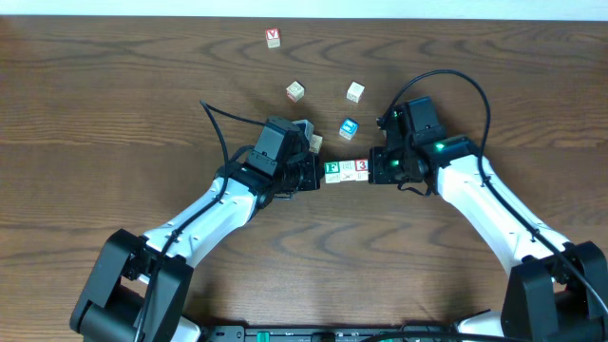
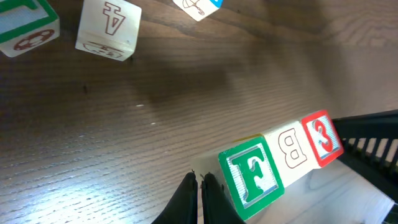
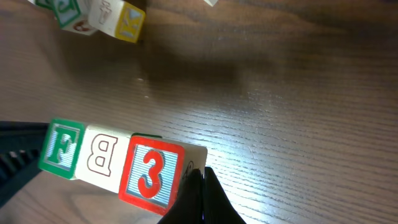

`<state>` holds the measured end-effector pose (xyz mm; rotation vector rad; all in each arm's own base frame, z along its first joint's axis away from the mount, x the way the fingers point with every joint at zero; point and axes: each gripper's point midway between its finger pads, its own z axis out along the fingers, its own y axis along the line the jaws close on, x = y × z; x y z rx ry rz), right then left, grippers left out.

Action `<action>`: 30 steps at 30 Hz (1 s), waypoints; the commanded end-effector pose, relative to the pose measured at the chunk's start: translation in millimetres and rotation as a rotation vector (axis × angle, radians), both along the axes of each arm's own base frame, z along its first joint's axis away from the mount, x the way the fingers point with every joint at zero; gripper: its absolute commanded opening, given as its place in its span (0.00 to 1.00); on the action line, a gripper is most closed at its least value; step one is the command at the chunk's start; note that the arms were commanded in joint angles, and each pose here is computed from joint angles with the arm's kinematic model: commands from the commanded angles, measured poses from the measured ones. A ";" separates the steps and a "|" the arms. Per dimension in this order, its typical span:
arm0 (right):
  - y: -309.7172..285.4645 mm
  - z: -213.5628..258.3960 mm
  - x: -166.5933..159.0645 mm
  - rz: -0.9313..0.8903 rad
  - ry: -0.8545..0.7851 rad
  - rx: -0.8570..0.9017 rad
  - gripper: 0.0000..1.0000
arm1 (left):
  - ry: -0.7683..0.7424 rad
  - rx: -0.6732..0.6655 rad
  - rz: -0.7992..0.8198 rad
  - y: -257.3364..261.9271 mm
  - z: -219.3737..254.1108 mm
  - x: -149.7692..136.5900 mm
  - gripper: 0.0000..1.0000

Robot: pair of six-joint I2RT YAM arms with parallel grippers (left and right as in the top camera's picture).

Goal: Lift 3 blocks

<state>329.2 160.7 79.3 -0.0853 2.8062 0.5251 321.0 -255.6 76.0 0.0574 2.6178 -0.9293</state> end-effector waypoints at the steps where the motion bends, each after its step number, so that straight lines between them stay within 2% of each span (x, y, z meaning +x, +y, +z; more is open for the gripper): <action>1: 46.9 9.7 -14.0 0.136 0.028 0.133 0.01 | 0.014 -0.070 -0.123 -27.0 5.7 -20.3 0.07; 24: 53.2 4.9 -15.0 0.151 0.031 0.132 0.01 | 0.007 -0.038 -0.129 -32.1 1.0 -25.2 0.07; 30: 54.3 4.9 -15.6 0.155 0.031 0.132 0.01 | 0.046 -0.021 -0.124 -31.3 -14.3 -26.7 0.07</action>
